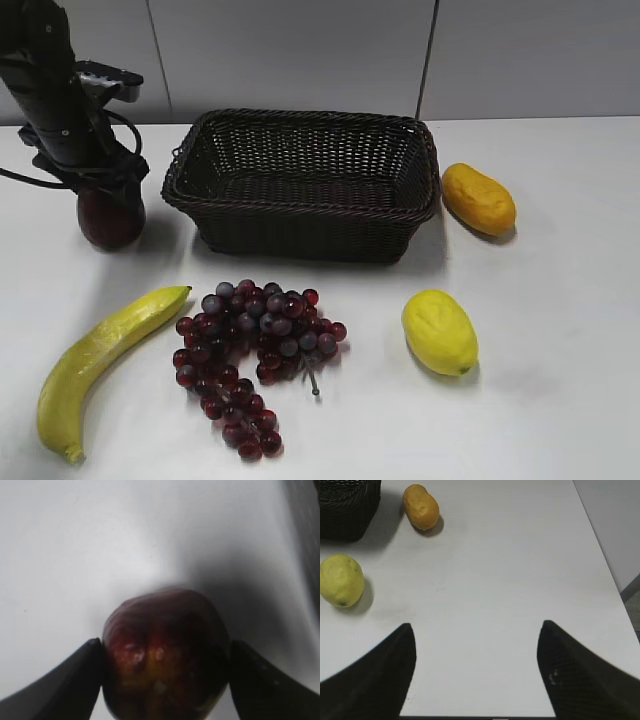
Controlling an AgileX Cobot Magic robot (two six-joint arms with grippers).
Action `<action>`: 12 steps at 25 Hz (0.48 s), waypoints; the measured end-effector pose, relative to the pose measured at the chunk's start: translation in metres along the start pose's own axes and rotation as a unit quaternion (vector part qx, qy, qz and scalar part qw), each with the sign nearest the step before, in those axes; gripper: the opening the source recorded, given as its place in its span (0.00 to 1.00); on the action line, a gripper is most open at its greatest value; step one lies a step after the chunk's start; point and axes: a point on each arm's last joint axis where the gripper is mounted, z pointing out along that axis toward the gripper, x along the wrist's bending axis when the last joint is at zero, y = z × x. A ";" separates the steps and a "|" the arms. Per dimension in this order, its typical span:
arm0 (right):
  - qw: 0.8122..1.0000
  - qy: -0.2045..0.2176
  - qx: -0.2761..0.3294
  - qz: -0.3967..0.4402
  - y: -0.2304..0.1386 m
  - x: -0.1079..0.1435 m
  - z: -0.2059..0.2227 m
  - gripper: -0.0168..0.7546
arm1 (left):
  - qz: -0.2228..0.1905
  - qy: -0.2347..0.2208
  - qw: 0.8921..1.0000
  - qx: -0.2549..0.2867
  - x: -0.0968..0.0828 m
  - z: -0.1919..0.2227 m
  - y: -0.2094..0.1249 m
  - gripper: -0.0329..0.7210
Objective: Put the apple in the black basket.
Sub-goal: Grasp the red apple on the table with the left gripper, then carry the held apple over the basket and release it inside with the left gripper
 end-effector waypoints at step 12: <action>1.000 0.000 0.000 0.000 0.000 0.000 0.000 0.76 | 0.004 0.010 1.000 -0.016 0.002 -0.021 0.001 0.77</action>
